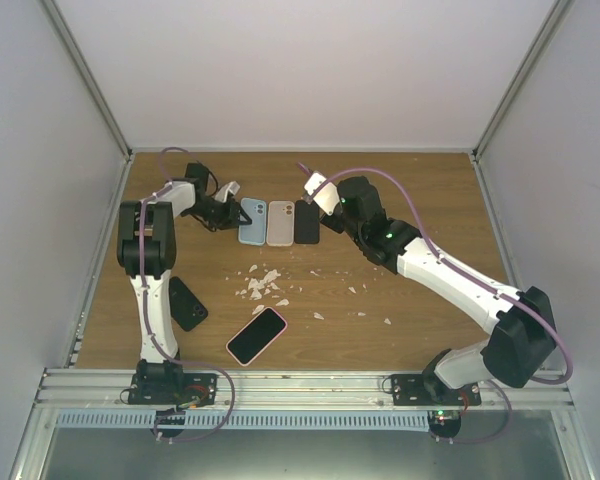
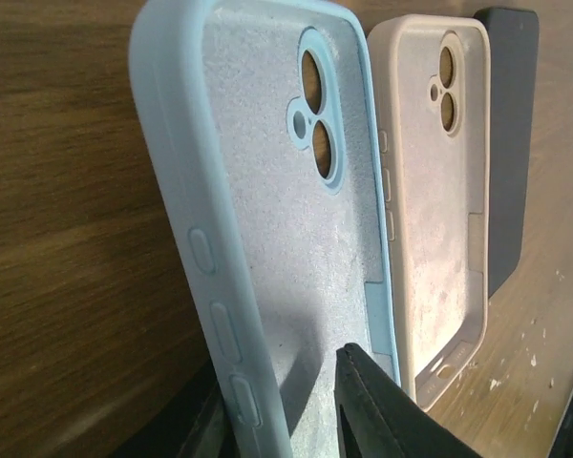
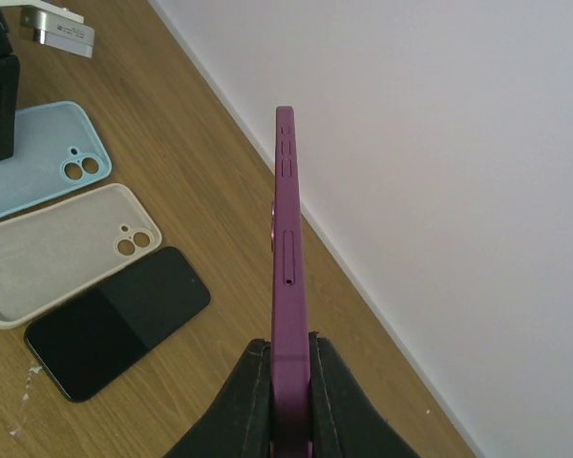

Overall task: Take the phone out of the phone case
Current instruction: Place the phone case at the center of the board.

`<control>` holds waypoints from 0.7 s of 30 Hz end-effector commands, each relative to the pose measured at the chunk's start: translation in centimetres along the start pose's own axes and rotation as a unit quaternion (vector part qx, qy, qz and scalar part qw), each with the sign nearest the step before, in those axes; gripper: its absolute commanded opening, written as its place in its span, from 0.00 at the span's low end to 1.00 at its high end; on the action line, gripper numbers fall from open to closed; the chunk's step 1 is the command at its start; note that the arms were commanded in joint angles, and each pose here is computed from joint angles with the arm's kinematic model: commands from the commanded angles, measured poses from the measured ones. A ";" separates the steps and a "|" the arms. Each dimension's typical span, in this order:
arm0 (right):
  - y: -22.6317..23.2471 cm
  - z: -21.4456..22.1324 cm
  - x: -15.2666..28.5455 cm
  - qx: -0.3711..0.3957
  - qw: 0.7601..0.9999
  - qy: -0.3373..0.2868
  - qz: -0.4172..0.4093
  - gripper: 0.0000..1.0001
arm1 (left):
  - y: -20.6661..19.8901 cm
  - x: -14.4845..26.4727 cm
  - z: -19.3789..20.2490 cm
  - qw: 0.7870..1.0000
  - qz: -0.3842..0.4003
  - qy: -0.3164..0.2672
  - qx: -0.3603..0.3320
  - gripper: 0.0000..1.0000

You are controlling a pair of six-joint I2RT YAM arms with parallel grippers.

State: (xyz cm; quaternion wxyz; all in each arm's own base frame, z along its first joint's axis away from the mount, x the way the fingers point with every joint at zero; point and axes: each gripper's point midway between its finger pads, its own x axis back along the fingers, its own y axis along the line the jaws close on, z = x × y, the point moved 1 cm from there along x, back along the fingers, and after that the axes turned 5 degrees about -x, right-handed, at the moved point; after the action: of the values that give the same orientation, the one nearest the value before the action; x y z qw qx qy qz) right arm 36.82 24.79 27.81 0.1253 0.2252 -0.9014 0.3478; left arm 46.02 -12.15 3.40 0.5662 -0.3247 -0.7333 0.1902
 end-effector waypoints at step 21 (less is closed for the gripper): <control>-5.0 -5.8 2.5 0.012 0.994 -0.084 0.067 0.01 | -8.8 12.0 -5.7 0.973 -0.078 -0.191 -0.100 0.99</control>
State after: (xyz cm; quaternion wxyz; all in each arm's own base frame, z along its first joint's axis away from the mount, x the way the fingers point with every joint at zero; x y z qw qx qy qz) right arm 37.14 25.06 30.01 0.0995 0.2232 -0.9001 0.3608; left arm 45.96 -10.06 10.95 0.5030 -0.2471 -0.8186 0.1260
